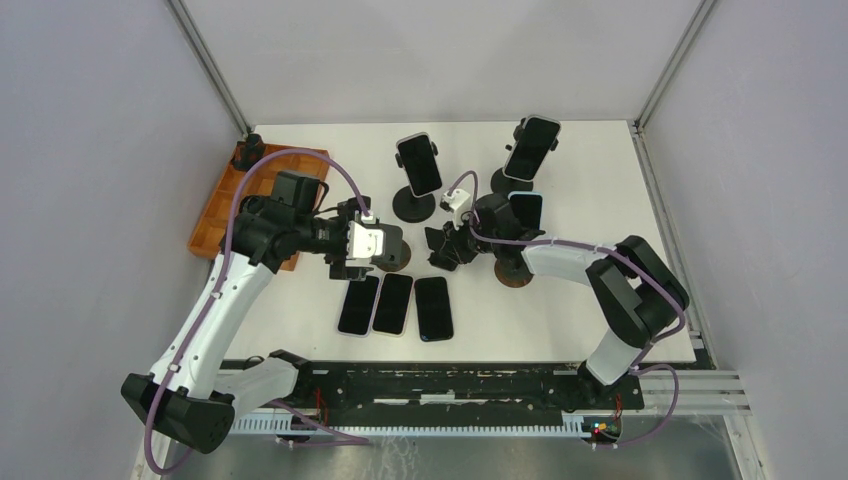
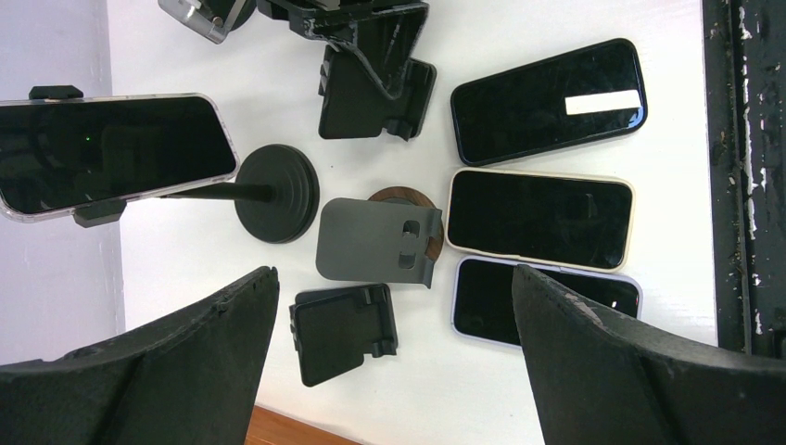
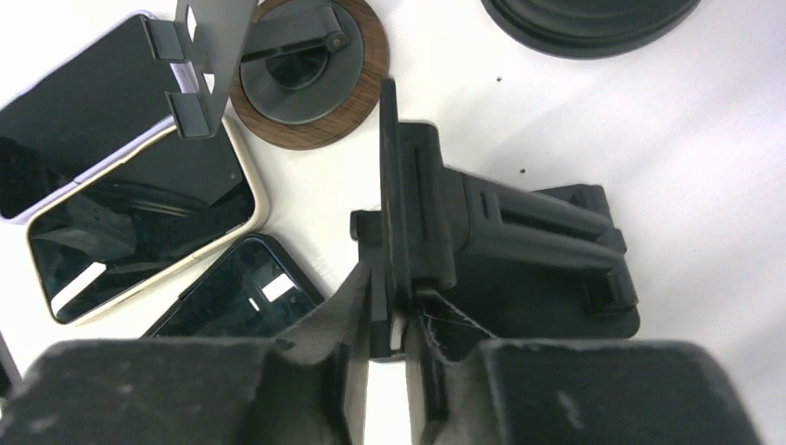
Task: Remove the phone from the phone stand
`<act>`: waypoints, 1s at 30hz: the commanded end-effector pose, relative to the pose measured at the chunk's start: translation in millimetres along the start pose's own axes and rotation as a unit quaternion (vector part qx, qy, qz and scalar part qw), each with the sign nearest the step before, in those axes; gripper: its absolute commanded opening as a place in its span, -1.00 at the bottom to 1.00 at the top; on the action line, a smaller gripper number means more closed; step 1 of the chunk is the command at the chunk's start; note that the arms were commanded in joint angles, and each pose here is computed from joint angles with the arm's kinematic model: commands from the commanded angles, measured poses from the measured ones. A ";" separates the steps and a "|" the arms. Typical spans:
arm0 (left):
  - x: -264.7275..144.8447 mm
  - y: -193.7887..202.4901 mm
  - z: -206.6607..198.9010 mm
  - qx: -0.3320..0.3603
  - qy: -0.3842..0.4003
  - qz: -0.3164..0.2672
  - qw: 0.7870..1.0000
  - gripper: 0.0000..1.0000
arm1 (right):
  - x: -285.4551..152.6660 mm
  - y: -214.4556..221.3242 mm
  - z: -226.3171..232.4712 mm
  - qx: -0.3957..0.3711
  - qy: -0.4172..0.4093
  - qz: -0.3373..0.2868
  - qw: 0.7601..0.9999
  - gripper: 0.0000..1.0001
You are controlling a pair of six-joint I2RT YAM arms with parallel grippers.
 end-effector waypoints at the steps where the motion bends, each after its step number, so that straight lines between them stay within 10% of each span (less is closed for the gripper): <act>1: -2.3 -6.6 -2.6 -0.011 0.000 -0.011 1.000 1.00 | -4.5 -22.5 -3.2 -0.019 0.018 -0.025 0.999 -0.35; 13: -4.0 -10.8 -0.1 -0.019 -0.001 -0.017 1.000 1.00 | -94.7 -90.1 35.9 -0.017 0.023 -0.151 0.988 0.68; 30: -3.1 -13.6 1.1 -0.032 0.002 -0.024 0.999 1.00 | -222.9 -48.7 -81.5 0.158 0.192 -0.249 0.936 0.90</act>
Point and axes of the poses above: each gripper's point midway between its finger pads, its own x axis out along the fingers, its own z axis along the line the jaws close on, y = z × x, the point moved 2 cm from there along -x, back along the fingers, and after that the axes turned 10 degrees about x, right-handed, at the moved point
